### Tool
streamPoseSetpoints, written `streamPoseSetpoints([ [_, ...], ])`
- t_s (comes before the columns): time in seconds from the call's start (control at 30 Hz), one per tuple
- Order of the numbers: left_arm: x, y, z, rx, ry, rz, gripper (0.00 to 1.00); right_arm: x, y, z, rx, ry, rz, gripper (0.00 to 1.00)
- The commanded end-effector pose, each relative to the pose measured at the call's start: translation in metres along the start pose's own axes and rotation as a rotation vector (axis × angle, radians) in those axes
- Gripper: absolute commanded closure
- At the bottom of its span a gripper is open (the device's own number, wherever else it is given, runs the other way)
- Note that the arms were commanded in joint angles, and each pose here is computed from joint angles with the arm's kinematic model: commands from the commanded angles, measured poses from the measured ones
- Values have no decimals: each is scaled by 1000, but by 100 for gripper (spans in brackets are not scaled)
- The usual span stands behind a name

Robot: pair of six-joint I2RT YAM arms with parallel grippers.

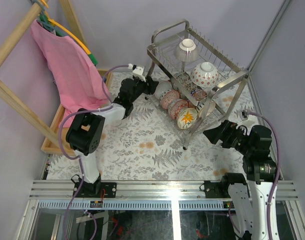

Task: Load the bowls into the dish rack
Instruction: Adjust the dish rack at the center of the board.

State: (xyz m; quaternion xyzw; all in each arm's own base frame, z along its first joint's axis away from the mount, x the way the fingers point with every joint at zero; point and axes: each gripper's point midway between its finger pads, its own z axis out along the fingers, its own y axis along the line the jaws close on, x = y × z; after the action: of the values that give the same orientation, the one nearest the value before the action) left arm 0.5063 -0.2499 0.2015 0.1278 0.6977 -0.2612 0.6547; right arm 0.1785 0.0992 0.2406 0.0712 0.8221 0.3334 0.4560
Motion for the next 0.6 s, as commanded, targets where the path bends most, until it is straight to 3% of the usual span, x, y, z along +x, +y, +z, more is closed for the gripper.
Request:
streamPoseSetpoints([
  [0.0,-12,-5,21,54,-42,34,48,-17,15,19,-131,-61,15,13],
  [0.17,-9,2,33,55,-49,34,50,-38,8,40,-125,-109,32,14],
  [0.27,-7,6,38,53,-49,35,56,-48,8,53,-145,-126,52,16],
  [0.37,-1,9,41,58,-42,28,72,-48,9,70,-147,-117,51,18],
  [0.43,1,10,42,62,-39,20,97,-45,10,83,-134,-101,42,20],
  [0.57,4,10,39,62,-39,0,100,-34,1,105,-62,-84,47,29],
])
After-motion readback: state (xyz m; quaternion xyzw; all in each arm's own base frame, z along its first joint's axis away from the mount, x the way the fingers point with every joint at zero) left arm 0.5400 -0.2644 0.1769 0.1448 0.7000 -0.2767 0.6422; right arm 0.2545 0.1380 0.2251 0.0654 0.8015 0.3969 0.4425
